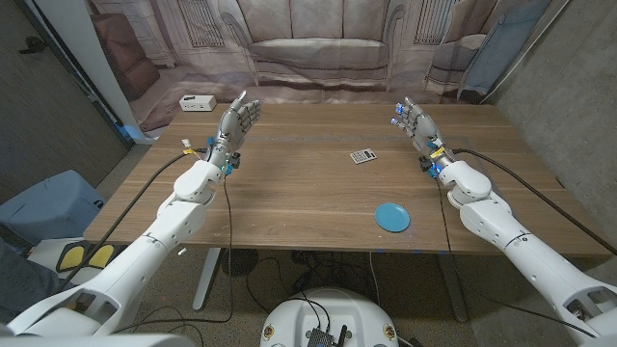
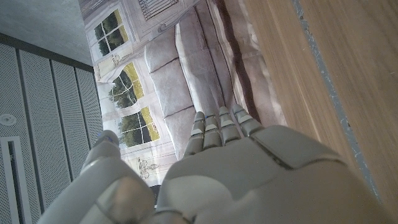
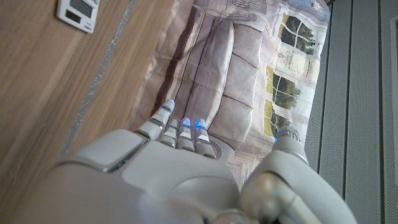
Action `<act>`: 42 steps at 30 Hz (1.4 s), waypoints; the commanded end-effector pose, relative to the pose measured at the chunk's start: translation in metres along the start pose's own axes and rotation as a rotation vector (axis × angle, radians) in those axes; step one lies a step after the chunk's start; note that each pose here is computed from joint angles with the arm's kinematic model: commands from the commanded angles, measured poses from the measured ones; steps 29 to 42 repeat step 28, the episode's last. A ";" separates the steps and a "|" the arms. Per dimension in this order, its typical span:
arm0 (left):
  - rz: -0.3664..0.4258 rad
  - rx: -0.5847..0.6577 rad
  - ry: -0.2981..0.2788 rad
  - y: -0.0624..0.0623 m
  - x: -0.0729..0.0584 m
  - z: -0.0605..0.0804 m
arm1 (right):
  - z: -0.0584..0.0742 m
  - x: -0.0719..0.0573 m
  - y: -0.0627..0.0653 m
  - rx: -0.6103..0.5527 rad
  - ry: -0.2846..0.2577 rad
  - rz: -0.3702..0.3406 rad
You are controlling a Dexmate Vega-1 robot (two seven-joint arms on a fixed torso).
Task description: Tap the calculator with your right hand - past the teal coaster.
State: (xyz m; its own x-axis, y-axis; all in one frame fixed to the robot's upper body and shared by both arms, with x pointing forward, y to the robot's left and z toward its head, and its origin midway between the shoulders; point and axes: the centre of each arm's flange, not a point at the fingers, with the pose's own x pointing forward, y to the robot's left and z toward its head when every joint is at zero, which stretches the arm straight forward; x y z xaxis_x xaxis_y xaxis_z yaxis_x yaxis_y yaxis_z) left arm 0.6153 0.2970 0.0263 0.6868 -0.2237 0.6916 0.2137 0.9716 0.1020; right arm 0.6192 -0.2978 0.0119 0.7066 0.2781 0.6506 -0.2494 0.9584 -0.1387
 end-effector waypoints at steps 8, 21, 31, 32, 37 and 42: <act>0.016 -0.012 0.016 0.000 0.003 -0.005 | -0.029 -0.019 -0.018 0.176 0.016 -0.037; 0.015 -0.018 0.016 -0.008 0.004 -0.004 | -0.028 -0.025 -0.022 0.175 0.026 -0.049; 0.012 -0.023 0.004 -0.012 0.005 -0.002 | -0.027 -0.024 -0.024 0.168 0.035 -0.041; 0.012 -0.023 0.004 -0.012 0.005 -0.002 | -0.027 -0.024 -0.024 0.168 0.035 -0.041; 0.012 -0.023 0.004 -0.012 0.005 -0.002 | -0.027 -0.024 -0.024 0.168 0.035 -0.041; 0.012 -0.023 0.004 -0.012 0.005 -0.002 | -0.027 -0.024 -0.024 0.168 0.035 -0.041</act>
